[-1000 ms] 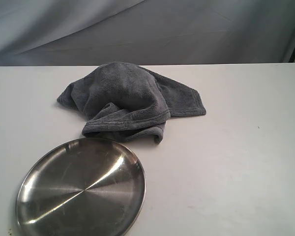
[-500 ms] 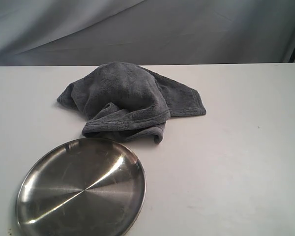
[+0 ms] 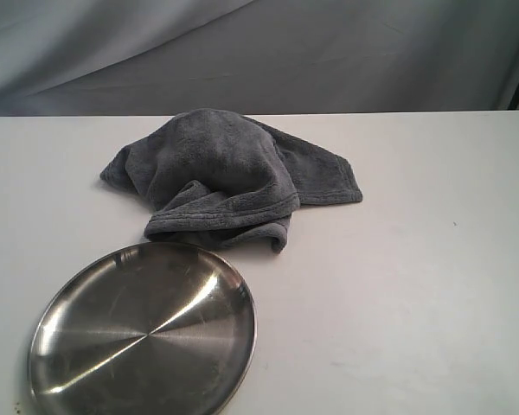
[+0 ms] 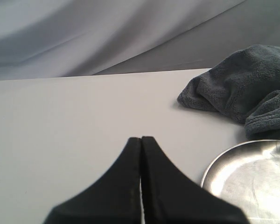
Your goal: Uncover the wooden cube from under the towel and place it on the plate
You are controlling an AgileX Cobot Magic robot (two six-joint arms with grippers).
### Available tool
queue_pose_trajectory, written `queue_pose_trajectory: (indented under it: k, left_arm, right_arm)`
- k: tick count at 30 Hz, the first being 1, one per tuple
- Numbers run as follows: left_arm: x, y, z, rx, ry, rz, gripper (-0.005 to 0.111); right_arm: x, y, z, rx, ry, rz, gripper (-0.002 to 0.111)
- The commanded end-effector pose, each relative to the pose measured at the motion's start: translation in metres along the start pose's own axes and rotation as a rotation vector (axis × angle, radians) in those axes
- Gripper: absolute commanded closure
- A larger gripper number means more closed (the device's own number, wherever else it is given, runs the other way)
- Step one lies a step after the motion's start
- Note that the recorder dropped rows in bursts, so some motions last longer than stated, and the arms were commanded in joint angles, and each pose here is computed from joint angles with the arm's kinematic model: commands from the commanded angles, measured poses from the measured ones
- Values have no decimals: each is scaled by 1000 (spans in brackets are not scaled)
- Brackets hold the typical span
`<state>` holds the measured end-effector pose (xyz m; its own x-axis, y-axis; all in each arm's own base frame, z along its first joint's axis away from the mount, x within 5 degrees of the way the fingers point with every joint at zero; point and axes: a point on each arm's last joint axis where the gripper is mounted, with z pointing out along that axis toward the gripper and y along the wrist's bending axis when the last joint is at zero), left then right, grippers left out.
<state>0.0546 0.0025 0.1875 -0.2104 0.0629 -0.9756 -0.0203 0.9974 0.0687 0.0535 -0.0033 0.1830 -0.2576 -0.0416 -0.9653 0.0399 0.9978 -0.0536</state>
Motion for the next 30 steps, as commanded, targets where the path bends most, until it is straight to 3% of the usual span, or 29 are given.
queue_pose_trajectory:
  k: [1,3,5,9,17,20,25,27,30]
  left_arm:
    - [0,0,0,5,-13,4,107]
    - [-2,2,0,-25,-38,178,107]
    - [-15,1,-1,-29,-177,197,107]
    - [-36,-1,-8,4,-416,25,107]
    - [-64,-2,-27,33,-795,-4,107]
    - [-73,-4,-38,139,-942,-169,107]
    - [-74,-14,-41,213,-972,-60,106]
    - [-72,-15,-38,224,-919,-71,106]
    - [-89,-13,-39,232,-891,-97,103]
  right_arm:
    - [1,0,0,6,-1,8,108]
    - [1,0,0,6,-1,10,108]
    - [1,0,0,6,-1,10,108]
    - [1,0,0,6,-1,10,108]
    - [1,0,0,6,-1,8,108]
    - [1,0,0,6,-1,8,108]
    - [1,0,0,6,-1,8,108]
    - [1,0,0,6,-1,8,108]
    - [1,0,0,6,-1,10,108]
